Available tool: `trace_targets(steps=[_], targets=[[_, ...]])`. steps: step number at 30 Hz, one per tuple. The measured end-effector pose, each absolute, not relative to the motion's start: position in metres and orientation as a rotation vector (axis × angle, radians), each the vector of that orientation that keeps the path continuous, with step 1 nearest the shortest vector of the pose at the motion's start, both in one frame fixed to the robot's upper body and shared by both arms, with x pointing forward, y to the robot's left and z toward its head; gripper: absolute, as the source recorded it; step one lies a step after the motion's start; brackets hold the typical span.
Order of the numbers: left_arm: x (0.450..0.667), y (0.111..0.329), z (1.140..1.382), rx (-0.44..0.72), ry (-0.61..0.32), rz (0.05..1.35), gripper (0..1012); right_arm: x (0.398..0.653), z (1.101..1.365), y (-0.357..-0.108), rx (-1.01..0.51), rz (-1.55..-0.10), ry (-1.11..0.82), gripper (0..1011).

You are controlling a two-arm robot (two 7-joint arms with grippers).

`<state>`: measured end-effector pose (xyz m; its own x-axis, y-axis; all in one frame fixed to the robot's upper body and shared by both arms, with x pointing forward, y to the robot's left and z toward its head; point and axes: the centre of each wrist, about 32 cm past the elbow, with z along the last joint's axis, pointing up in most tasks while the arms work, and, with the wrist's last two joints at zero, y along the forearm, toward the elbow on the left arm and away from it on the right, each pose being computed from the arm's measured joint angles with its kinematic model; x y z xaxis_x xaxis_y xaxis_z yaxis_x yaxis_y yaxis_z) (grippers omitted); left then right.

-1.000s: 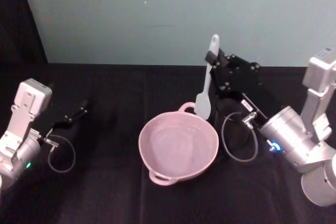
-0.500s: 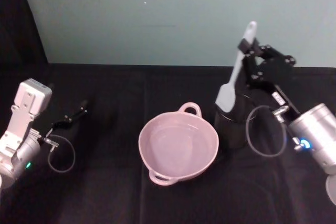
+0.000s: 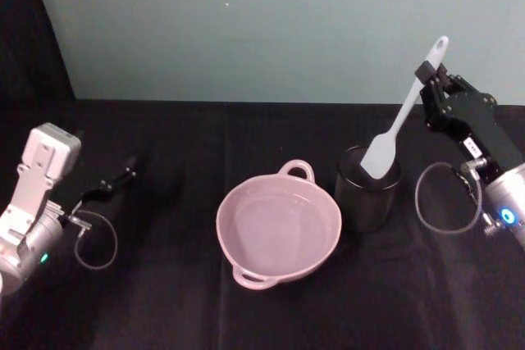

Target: Use the one hand to pick up the spoon and stir the clear water in the bowl.

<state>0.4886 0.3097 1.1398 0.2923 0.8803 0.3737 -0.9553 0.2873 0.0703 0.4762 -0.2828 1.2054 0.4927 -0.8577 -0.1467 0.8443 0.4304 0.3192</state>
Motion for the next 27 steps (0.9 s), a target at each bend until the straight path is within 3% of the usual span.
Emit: trace_targets(steps=[8,27], targets=[[0.489,0.31,1.14,0.304,-0.285,1.248,1005,0.492,1.197,-0.282,0.396,-1.064,0.029,110],[0.489,0.31,1.14,0.304,-0.285,1.248,1005,0.5,1.171,-0.284,0.372,-1.095,0.118,110]])
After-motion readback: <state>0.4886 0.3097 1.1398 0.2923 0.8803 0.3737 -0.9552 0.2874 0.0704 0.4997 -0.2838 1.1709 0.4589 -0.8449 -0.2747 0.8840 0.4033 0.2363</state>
